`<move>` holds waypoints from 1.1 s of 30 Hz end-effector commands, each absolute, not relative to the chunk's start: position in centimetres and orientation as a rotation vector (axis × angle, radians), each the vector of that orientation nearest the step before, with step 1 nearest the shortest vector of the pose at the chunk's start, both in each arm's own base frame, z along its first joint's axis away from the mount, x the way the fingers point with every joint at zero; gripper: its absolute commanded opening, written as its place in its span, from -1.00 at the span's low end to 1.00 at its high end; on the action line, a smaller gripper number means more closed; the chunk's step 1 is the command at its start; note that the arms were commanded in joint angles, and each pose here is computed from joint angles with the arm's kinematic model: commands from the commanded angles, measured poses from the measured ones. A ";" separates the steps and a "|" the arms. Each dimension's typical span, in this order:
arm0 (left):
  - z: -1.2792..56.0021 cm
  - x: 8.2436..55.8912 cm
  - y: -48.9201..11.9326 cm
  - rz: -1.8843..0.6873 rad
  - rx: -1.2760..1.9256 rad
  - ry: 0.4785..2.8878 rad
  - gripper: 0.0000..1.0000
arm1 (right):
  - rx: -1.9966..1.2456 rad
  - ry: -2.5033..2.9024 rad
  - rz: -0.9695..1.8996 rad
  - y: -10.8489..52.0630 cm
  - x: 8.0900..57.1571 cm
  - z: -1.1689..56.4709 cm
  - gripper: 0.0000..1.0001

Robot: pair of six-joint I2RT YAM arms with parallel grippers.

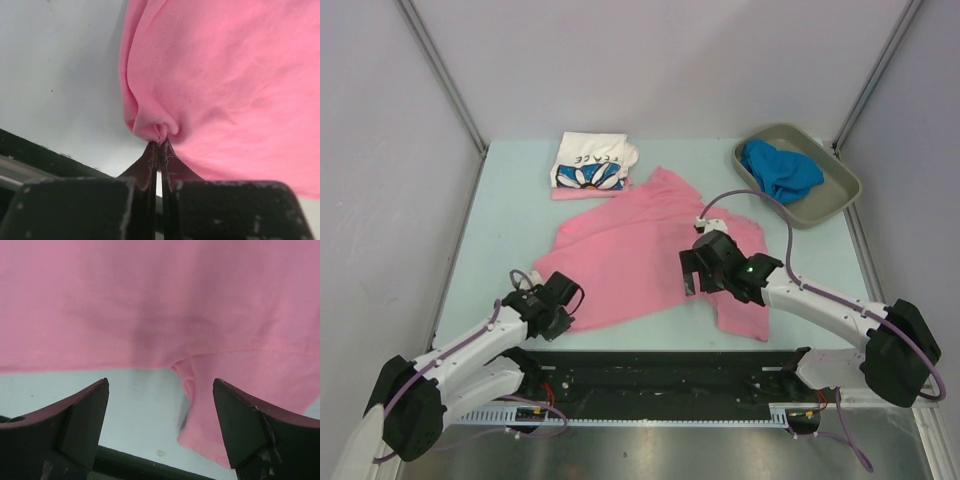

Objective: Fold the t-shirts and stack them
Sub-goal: Flatten the tshirt out

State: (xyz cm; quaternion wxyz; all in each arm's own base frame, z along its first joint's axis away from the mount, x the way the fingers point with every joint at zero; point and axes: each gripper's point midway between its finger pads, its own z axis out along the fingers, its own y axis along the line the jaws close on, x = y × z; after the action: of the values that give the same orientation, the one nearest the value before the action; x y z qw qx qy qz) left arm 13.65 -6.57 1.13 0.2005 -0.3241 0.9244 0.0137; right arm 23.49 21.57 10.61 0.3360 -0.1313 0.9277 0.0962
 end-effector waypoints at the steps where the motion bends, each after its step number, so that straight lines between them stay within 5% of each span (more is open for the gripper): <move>1: 1.0 15.0 -6.6 -0.008 -0.885 2.531 -1.00 | -0.050 2.446 0.231 18.2 23.6 10.4 0.76; 21: 3.8 24.5 -7.1 -0.311 -0.845 2.414 -0.99 | 0.775 2.530 0.042 8.8 16.2 5.5 0.66; 33: 2.6 24.7 -5.8 -0.356 -0.889 2.401 -0.99 | 0.984 2.506 -0.048 6.5 13.2 4.4 0.63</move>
State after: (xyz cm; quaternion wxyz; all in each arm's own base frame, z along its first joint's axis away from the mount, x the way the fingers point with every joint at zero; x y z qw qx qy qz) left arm 23.79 -6.00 2.09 0.2529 -0.3413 0.8978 -0.1160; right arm 14.07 7.98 4.88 0.2251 0.3204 0.9200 0.0171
